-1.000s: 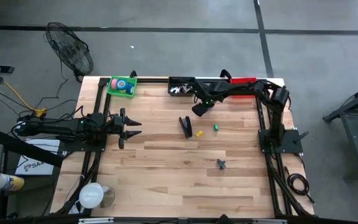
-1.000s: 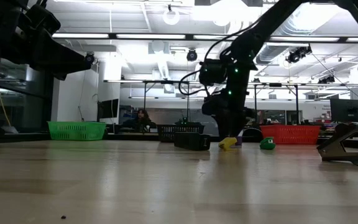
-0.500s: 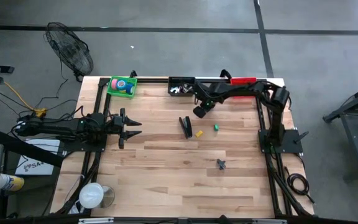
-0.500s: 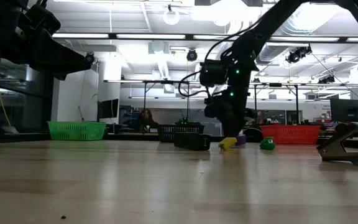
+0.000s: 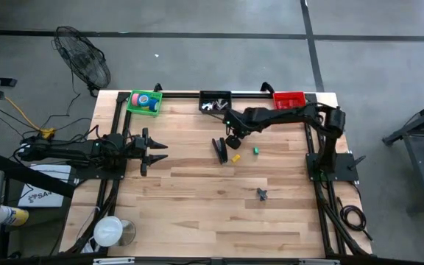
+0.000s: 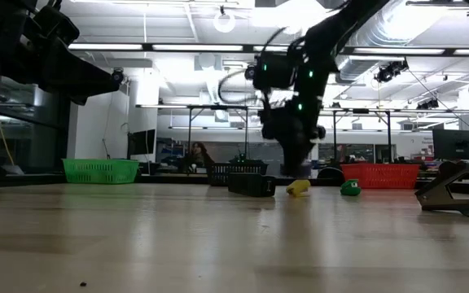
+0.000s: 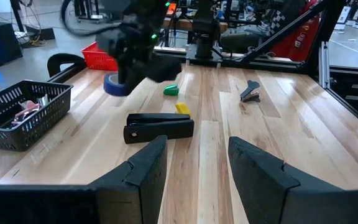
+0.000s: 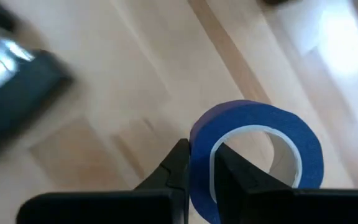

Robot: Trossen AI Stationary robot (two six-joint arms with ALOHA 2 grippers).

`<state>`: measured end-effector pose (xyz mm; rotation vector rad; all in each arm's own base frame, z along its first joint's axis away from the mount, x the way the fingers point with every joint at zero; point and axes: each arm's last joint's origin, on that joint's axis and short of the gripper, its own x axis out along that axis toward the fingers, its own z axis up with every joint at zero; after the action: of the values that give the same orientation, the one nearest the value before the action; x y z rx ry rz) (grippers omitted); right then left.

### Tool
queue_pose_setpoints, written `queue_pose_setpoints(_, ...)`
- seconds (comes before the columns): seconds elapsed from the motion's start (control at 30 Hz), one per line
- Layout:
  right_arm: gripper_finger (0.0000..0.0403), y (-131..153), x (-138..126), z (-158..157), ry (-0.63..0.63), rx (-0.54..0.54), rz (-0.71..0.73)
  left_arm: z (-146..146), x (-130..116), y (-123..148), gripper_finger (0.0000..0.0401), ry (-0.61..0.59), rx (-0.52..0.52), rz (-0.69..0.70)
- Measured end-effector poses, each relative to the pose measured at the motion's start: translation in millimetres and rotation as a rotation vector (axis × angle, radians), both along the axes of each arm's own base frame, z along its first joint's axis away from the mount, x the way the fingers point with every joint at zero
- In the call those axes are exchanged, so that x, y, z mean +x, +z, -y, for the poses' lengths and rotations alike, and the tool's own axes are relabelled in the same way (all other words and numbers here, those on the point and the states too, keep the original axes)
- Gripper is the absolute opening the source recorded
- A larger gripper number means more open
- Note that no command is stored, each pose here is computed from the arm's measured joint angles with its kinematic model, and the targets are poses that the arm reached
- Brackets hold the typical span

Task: Pick and place Stapler, Stapler remover, tape
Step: Put the purple tape in the green bin

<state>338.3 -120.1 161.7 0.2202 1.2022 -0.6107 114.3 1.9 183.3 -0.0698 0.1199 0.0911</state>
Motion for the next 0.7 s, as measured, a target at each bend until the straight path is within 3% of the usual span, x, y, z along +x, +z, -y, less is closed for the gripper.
queue_pose_setpoints(0.3,0.0031,59,12,-47,0.188,-0.094,0.272,0,0,0,0.0168,0.000,0.000,0.001)
queue_pose_setpoints(0.7,0.0031,104,43,-111,0.712,-0.102,0.751,1,1,5,0.0168,-0.027,-0.014,0.050)
